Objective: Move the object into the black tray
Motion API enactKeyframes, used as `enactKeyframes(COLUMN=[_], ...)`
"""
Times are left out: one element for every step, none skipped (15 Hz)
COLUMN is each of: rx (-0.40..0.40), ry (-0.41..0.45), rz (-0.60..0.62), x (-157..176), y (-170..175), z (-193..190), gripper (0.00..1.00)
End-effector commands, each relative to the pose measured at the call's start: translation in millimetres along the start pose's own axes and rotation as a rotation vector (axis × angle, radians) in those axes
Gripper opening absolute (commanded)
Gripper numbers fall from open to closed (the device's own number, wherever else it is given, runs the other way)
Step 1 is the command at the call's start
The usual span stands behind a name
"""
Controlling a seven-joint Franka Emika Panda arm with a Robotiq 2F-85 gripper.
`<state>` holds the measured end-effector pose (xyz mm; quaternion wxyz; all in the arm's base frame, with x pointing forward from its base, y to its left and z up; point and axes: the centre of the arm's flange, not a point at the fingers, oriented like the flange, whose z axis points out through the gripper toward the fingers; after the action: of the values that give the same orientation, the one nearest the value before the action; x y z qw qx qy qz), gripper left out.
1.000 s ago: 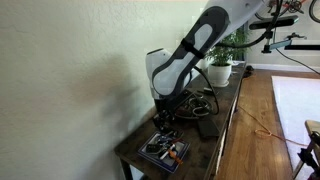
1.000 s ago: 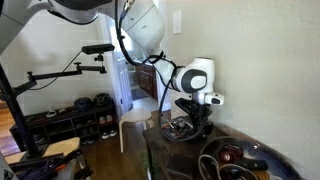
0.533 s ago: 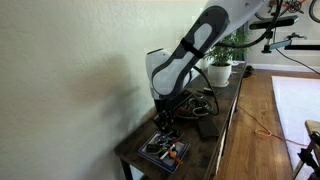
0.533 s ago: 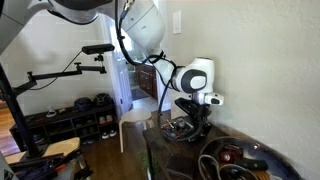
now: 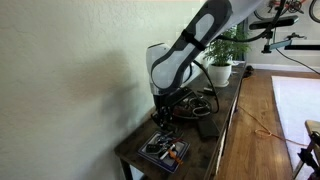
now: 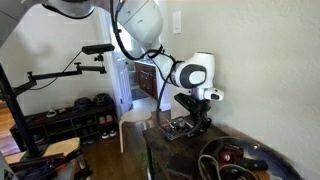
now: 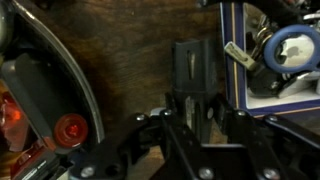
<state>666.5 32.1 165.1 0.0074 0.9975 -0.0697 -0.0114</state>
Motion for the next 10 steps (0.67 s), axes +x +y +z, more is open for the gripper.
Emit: enactKeyframes(rx=[0.017,0.017,0.014,0.012,0.011,0.007,0.001,-0.005,-0.01,-0.015], ry=[0.006,0.013,0.022,0.029,0.039,0.047,0.053,0.06,0.062,0.065], rz=[0.002,0.004,0.009,0.013,0.019,0.026,0.035,0.04,0.05,0.061], x=[-28,-30,-31,-32,-33,-33,-33,-33,-31,-30], y=[8,9,12,14,17,20,25,30,36,42], z=[-42,-48,-55,-61,-68,-74,-79,-84,-88,-90], gripper=[0.16,0.16,0.16,0.16,0.16,0.16,0.16,0.16,0.16,0.16])
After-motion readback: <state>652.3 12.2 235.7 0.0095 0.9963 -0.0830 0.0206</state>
